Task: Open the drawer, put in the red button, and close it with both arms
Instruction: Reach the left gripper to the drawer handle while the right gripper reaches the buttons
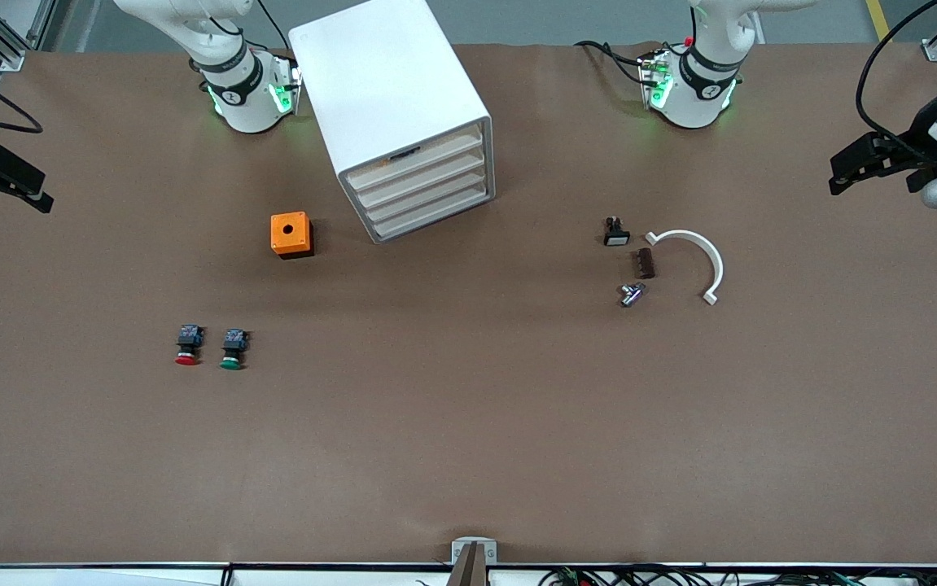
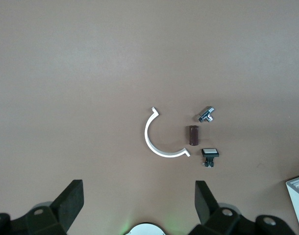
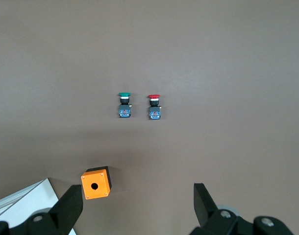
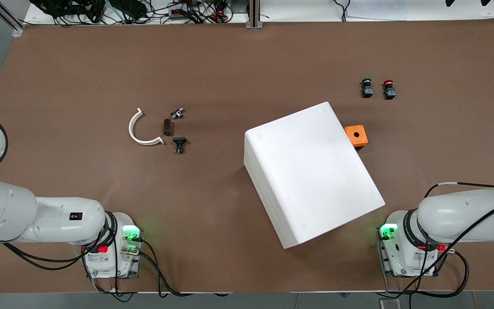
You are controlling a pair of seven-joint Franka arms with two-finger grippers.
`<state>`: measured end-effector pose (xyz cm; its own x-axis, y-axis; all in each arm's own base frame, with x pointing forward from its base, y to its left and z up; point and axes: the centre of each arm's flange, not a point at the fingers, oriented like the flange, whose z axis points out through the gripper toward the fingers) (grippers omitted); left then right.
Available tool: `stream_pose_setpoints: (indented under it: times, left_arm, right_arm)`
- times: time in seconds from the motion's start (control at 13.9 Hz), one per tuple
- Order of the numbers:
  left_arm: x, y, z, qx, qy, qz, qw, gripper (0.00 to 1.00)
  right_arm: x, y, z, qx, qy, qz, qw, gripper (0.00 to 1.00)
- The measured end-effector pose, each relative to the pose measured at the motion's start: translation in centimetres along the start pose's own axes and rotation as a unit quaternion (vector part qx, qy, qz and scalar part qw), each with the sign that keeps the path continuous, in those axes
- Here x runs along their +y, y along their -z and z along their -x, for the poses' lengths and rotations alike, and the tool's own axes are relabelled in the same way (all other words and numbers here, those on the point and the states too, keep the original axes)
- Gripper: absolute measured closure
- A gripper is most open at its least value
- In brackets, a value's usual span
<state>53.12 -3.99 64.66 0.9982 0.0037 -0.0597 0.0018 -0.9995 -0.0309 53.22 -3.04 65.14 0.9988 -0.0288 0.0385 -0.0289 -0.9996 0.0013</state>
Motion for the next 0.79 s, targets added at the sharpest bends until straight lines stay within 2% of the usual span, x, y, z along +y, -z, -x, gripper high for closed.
stream_pose_setpoints:
  times: [0.36,0.51,0.79]
  left_arm:
    - [0.0,-0.1,-0.3,-0.001,0.0,0.002,1.0,0.0]
    - [0.1,-2.1,-1.7,-0.02,0.0,0.002,1.0,0.0]
    - [0.6,-10.1,-6.5,-0.072,-0.001,0.005,0.997,0.0]
  right_arm:
    - [0.0,0.0,0.0,0.0,0.0,0.0,1.0,0.0]
    - [0.0,0.0,0.0,0.0,0.0,0.0,1.0,0.0]
    - [0.0,-0.2,-0.1,-0.002,0.0,0.0,1.0,0.0]
